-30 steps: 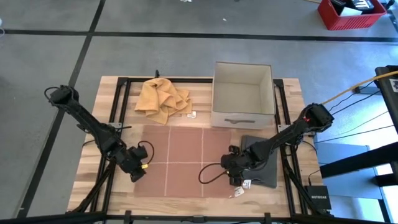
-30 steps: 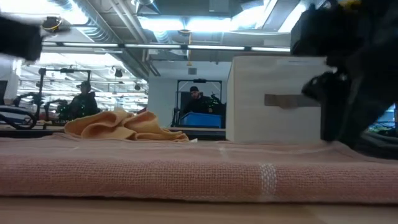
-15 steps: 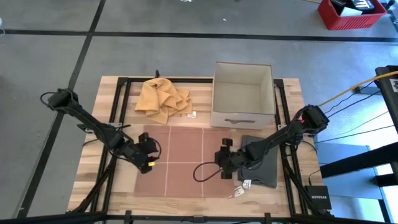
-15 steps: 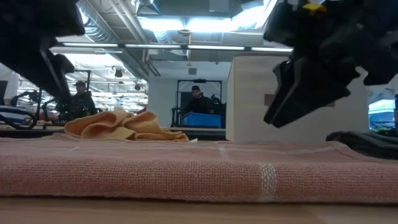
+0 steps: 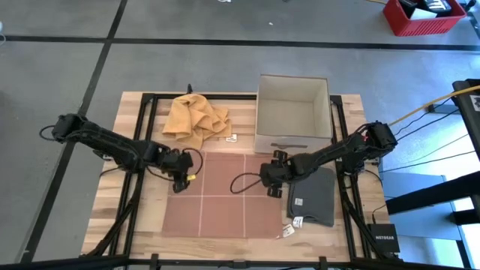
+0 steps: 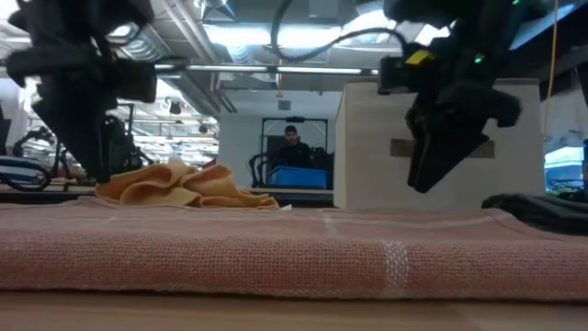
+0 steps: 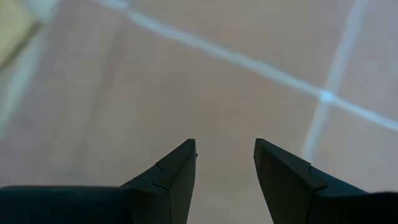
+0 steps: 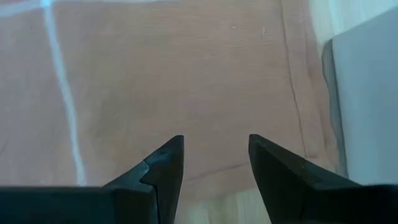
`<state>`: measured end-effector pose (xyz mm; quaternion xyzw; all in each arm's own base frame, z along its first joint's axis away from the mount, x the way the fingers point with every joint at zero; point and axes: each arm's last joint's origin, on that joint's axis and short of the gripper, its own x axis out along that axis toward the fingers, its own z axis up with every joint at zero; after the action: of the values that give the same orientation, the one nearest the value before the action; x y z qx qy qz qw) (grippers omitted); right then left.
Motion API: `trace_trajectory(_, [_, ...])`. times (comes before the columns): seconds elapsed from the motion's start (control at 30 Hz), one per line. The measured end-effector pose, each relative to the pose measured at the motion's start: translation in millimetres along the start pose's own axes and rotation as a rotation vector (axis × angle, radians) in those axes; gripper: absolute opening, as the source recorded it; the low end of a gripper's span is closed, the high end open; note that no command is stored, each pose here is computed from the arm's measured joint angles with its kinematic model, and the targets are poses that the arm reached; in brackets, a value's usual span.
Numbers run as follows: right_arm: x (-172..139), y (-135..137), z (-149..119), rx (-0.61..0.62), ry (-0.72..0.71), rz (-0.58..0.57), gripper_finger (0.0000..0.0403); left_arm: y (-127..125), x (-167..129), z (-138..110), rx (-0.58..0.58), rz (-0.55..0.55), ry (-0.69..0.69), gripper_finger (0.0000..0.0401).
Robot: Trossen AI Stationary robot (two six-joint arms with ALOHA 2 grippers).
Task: Fold towel
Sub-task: Fold the light orange towel
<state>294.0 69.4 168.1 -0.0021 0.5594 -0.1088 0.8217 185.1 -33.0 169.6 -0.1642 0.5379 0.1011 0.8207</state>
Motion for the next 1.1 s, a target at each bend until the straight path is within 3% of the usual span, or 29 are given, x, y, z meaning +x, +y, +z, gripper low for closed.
trace_trajectory(0.17, [2.7, -4.2, 2.9, 0.052, -0.011, 0.025, 0.0184, 23.9, -0.8, -0.1, -0.065, 0.09, 0.088, 0.0155])
trace_trajectory(0.27, [0.4, 4.7, 5.1, 0.075, -0.065, 0.045, 0.0184, 34.8, -3.1, -3.8, -0.126, 0.158, 0.139, 0.0155])
trace_trajectory(0.43, [-6.5, 28.3, 8.0, 0.183, -0.223, 0.03, 0.0184, 47.7, -4.1, -1.3, -0.191, 0.282, 0.105, 0.0155])
trace_trajectory(0.73, [-9.4, 92.7, -3.0, 0.212, -0.519, 0.014, 0.0184, 62.9, -6.2, -1.9, -0.237, 0.331, 0.152, 0.0155])
trace_trajectory(0.93, [3.3, 106.3, -10.9, 0.136, -0.516, -0.003, 0.0184, 67.4, -2.7, -1.4, -0.267, 0.245, 0.166, 0.0155])
trace_trajectory(1.1, [4.9, 107.1, -11.5, 0.132, -0.498, 0.022, 0.0184, 74.9, 5.4, -12.2, -0.304, 0.255, 0.196, 0.0155])
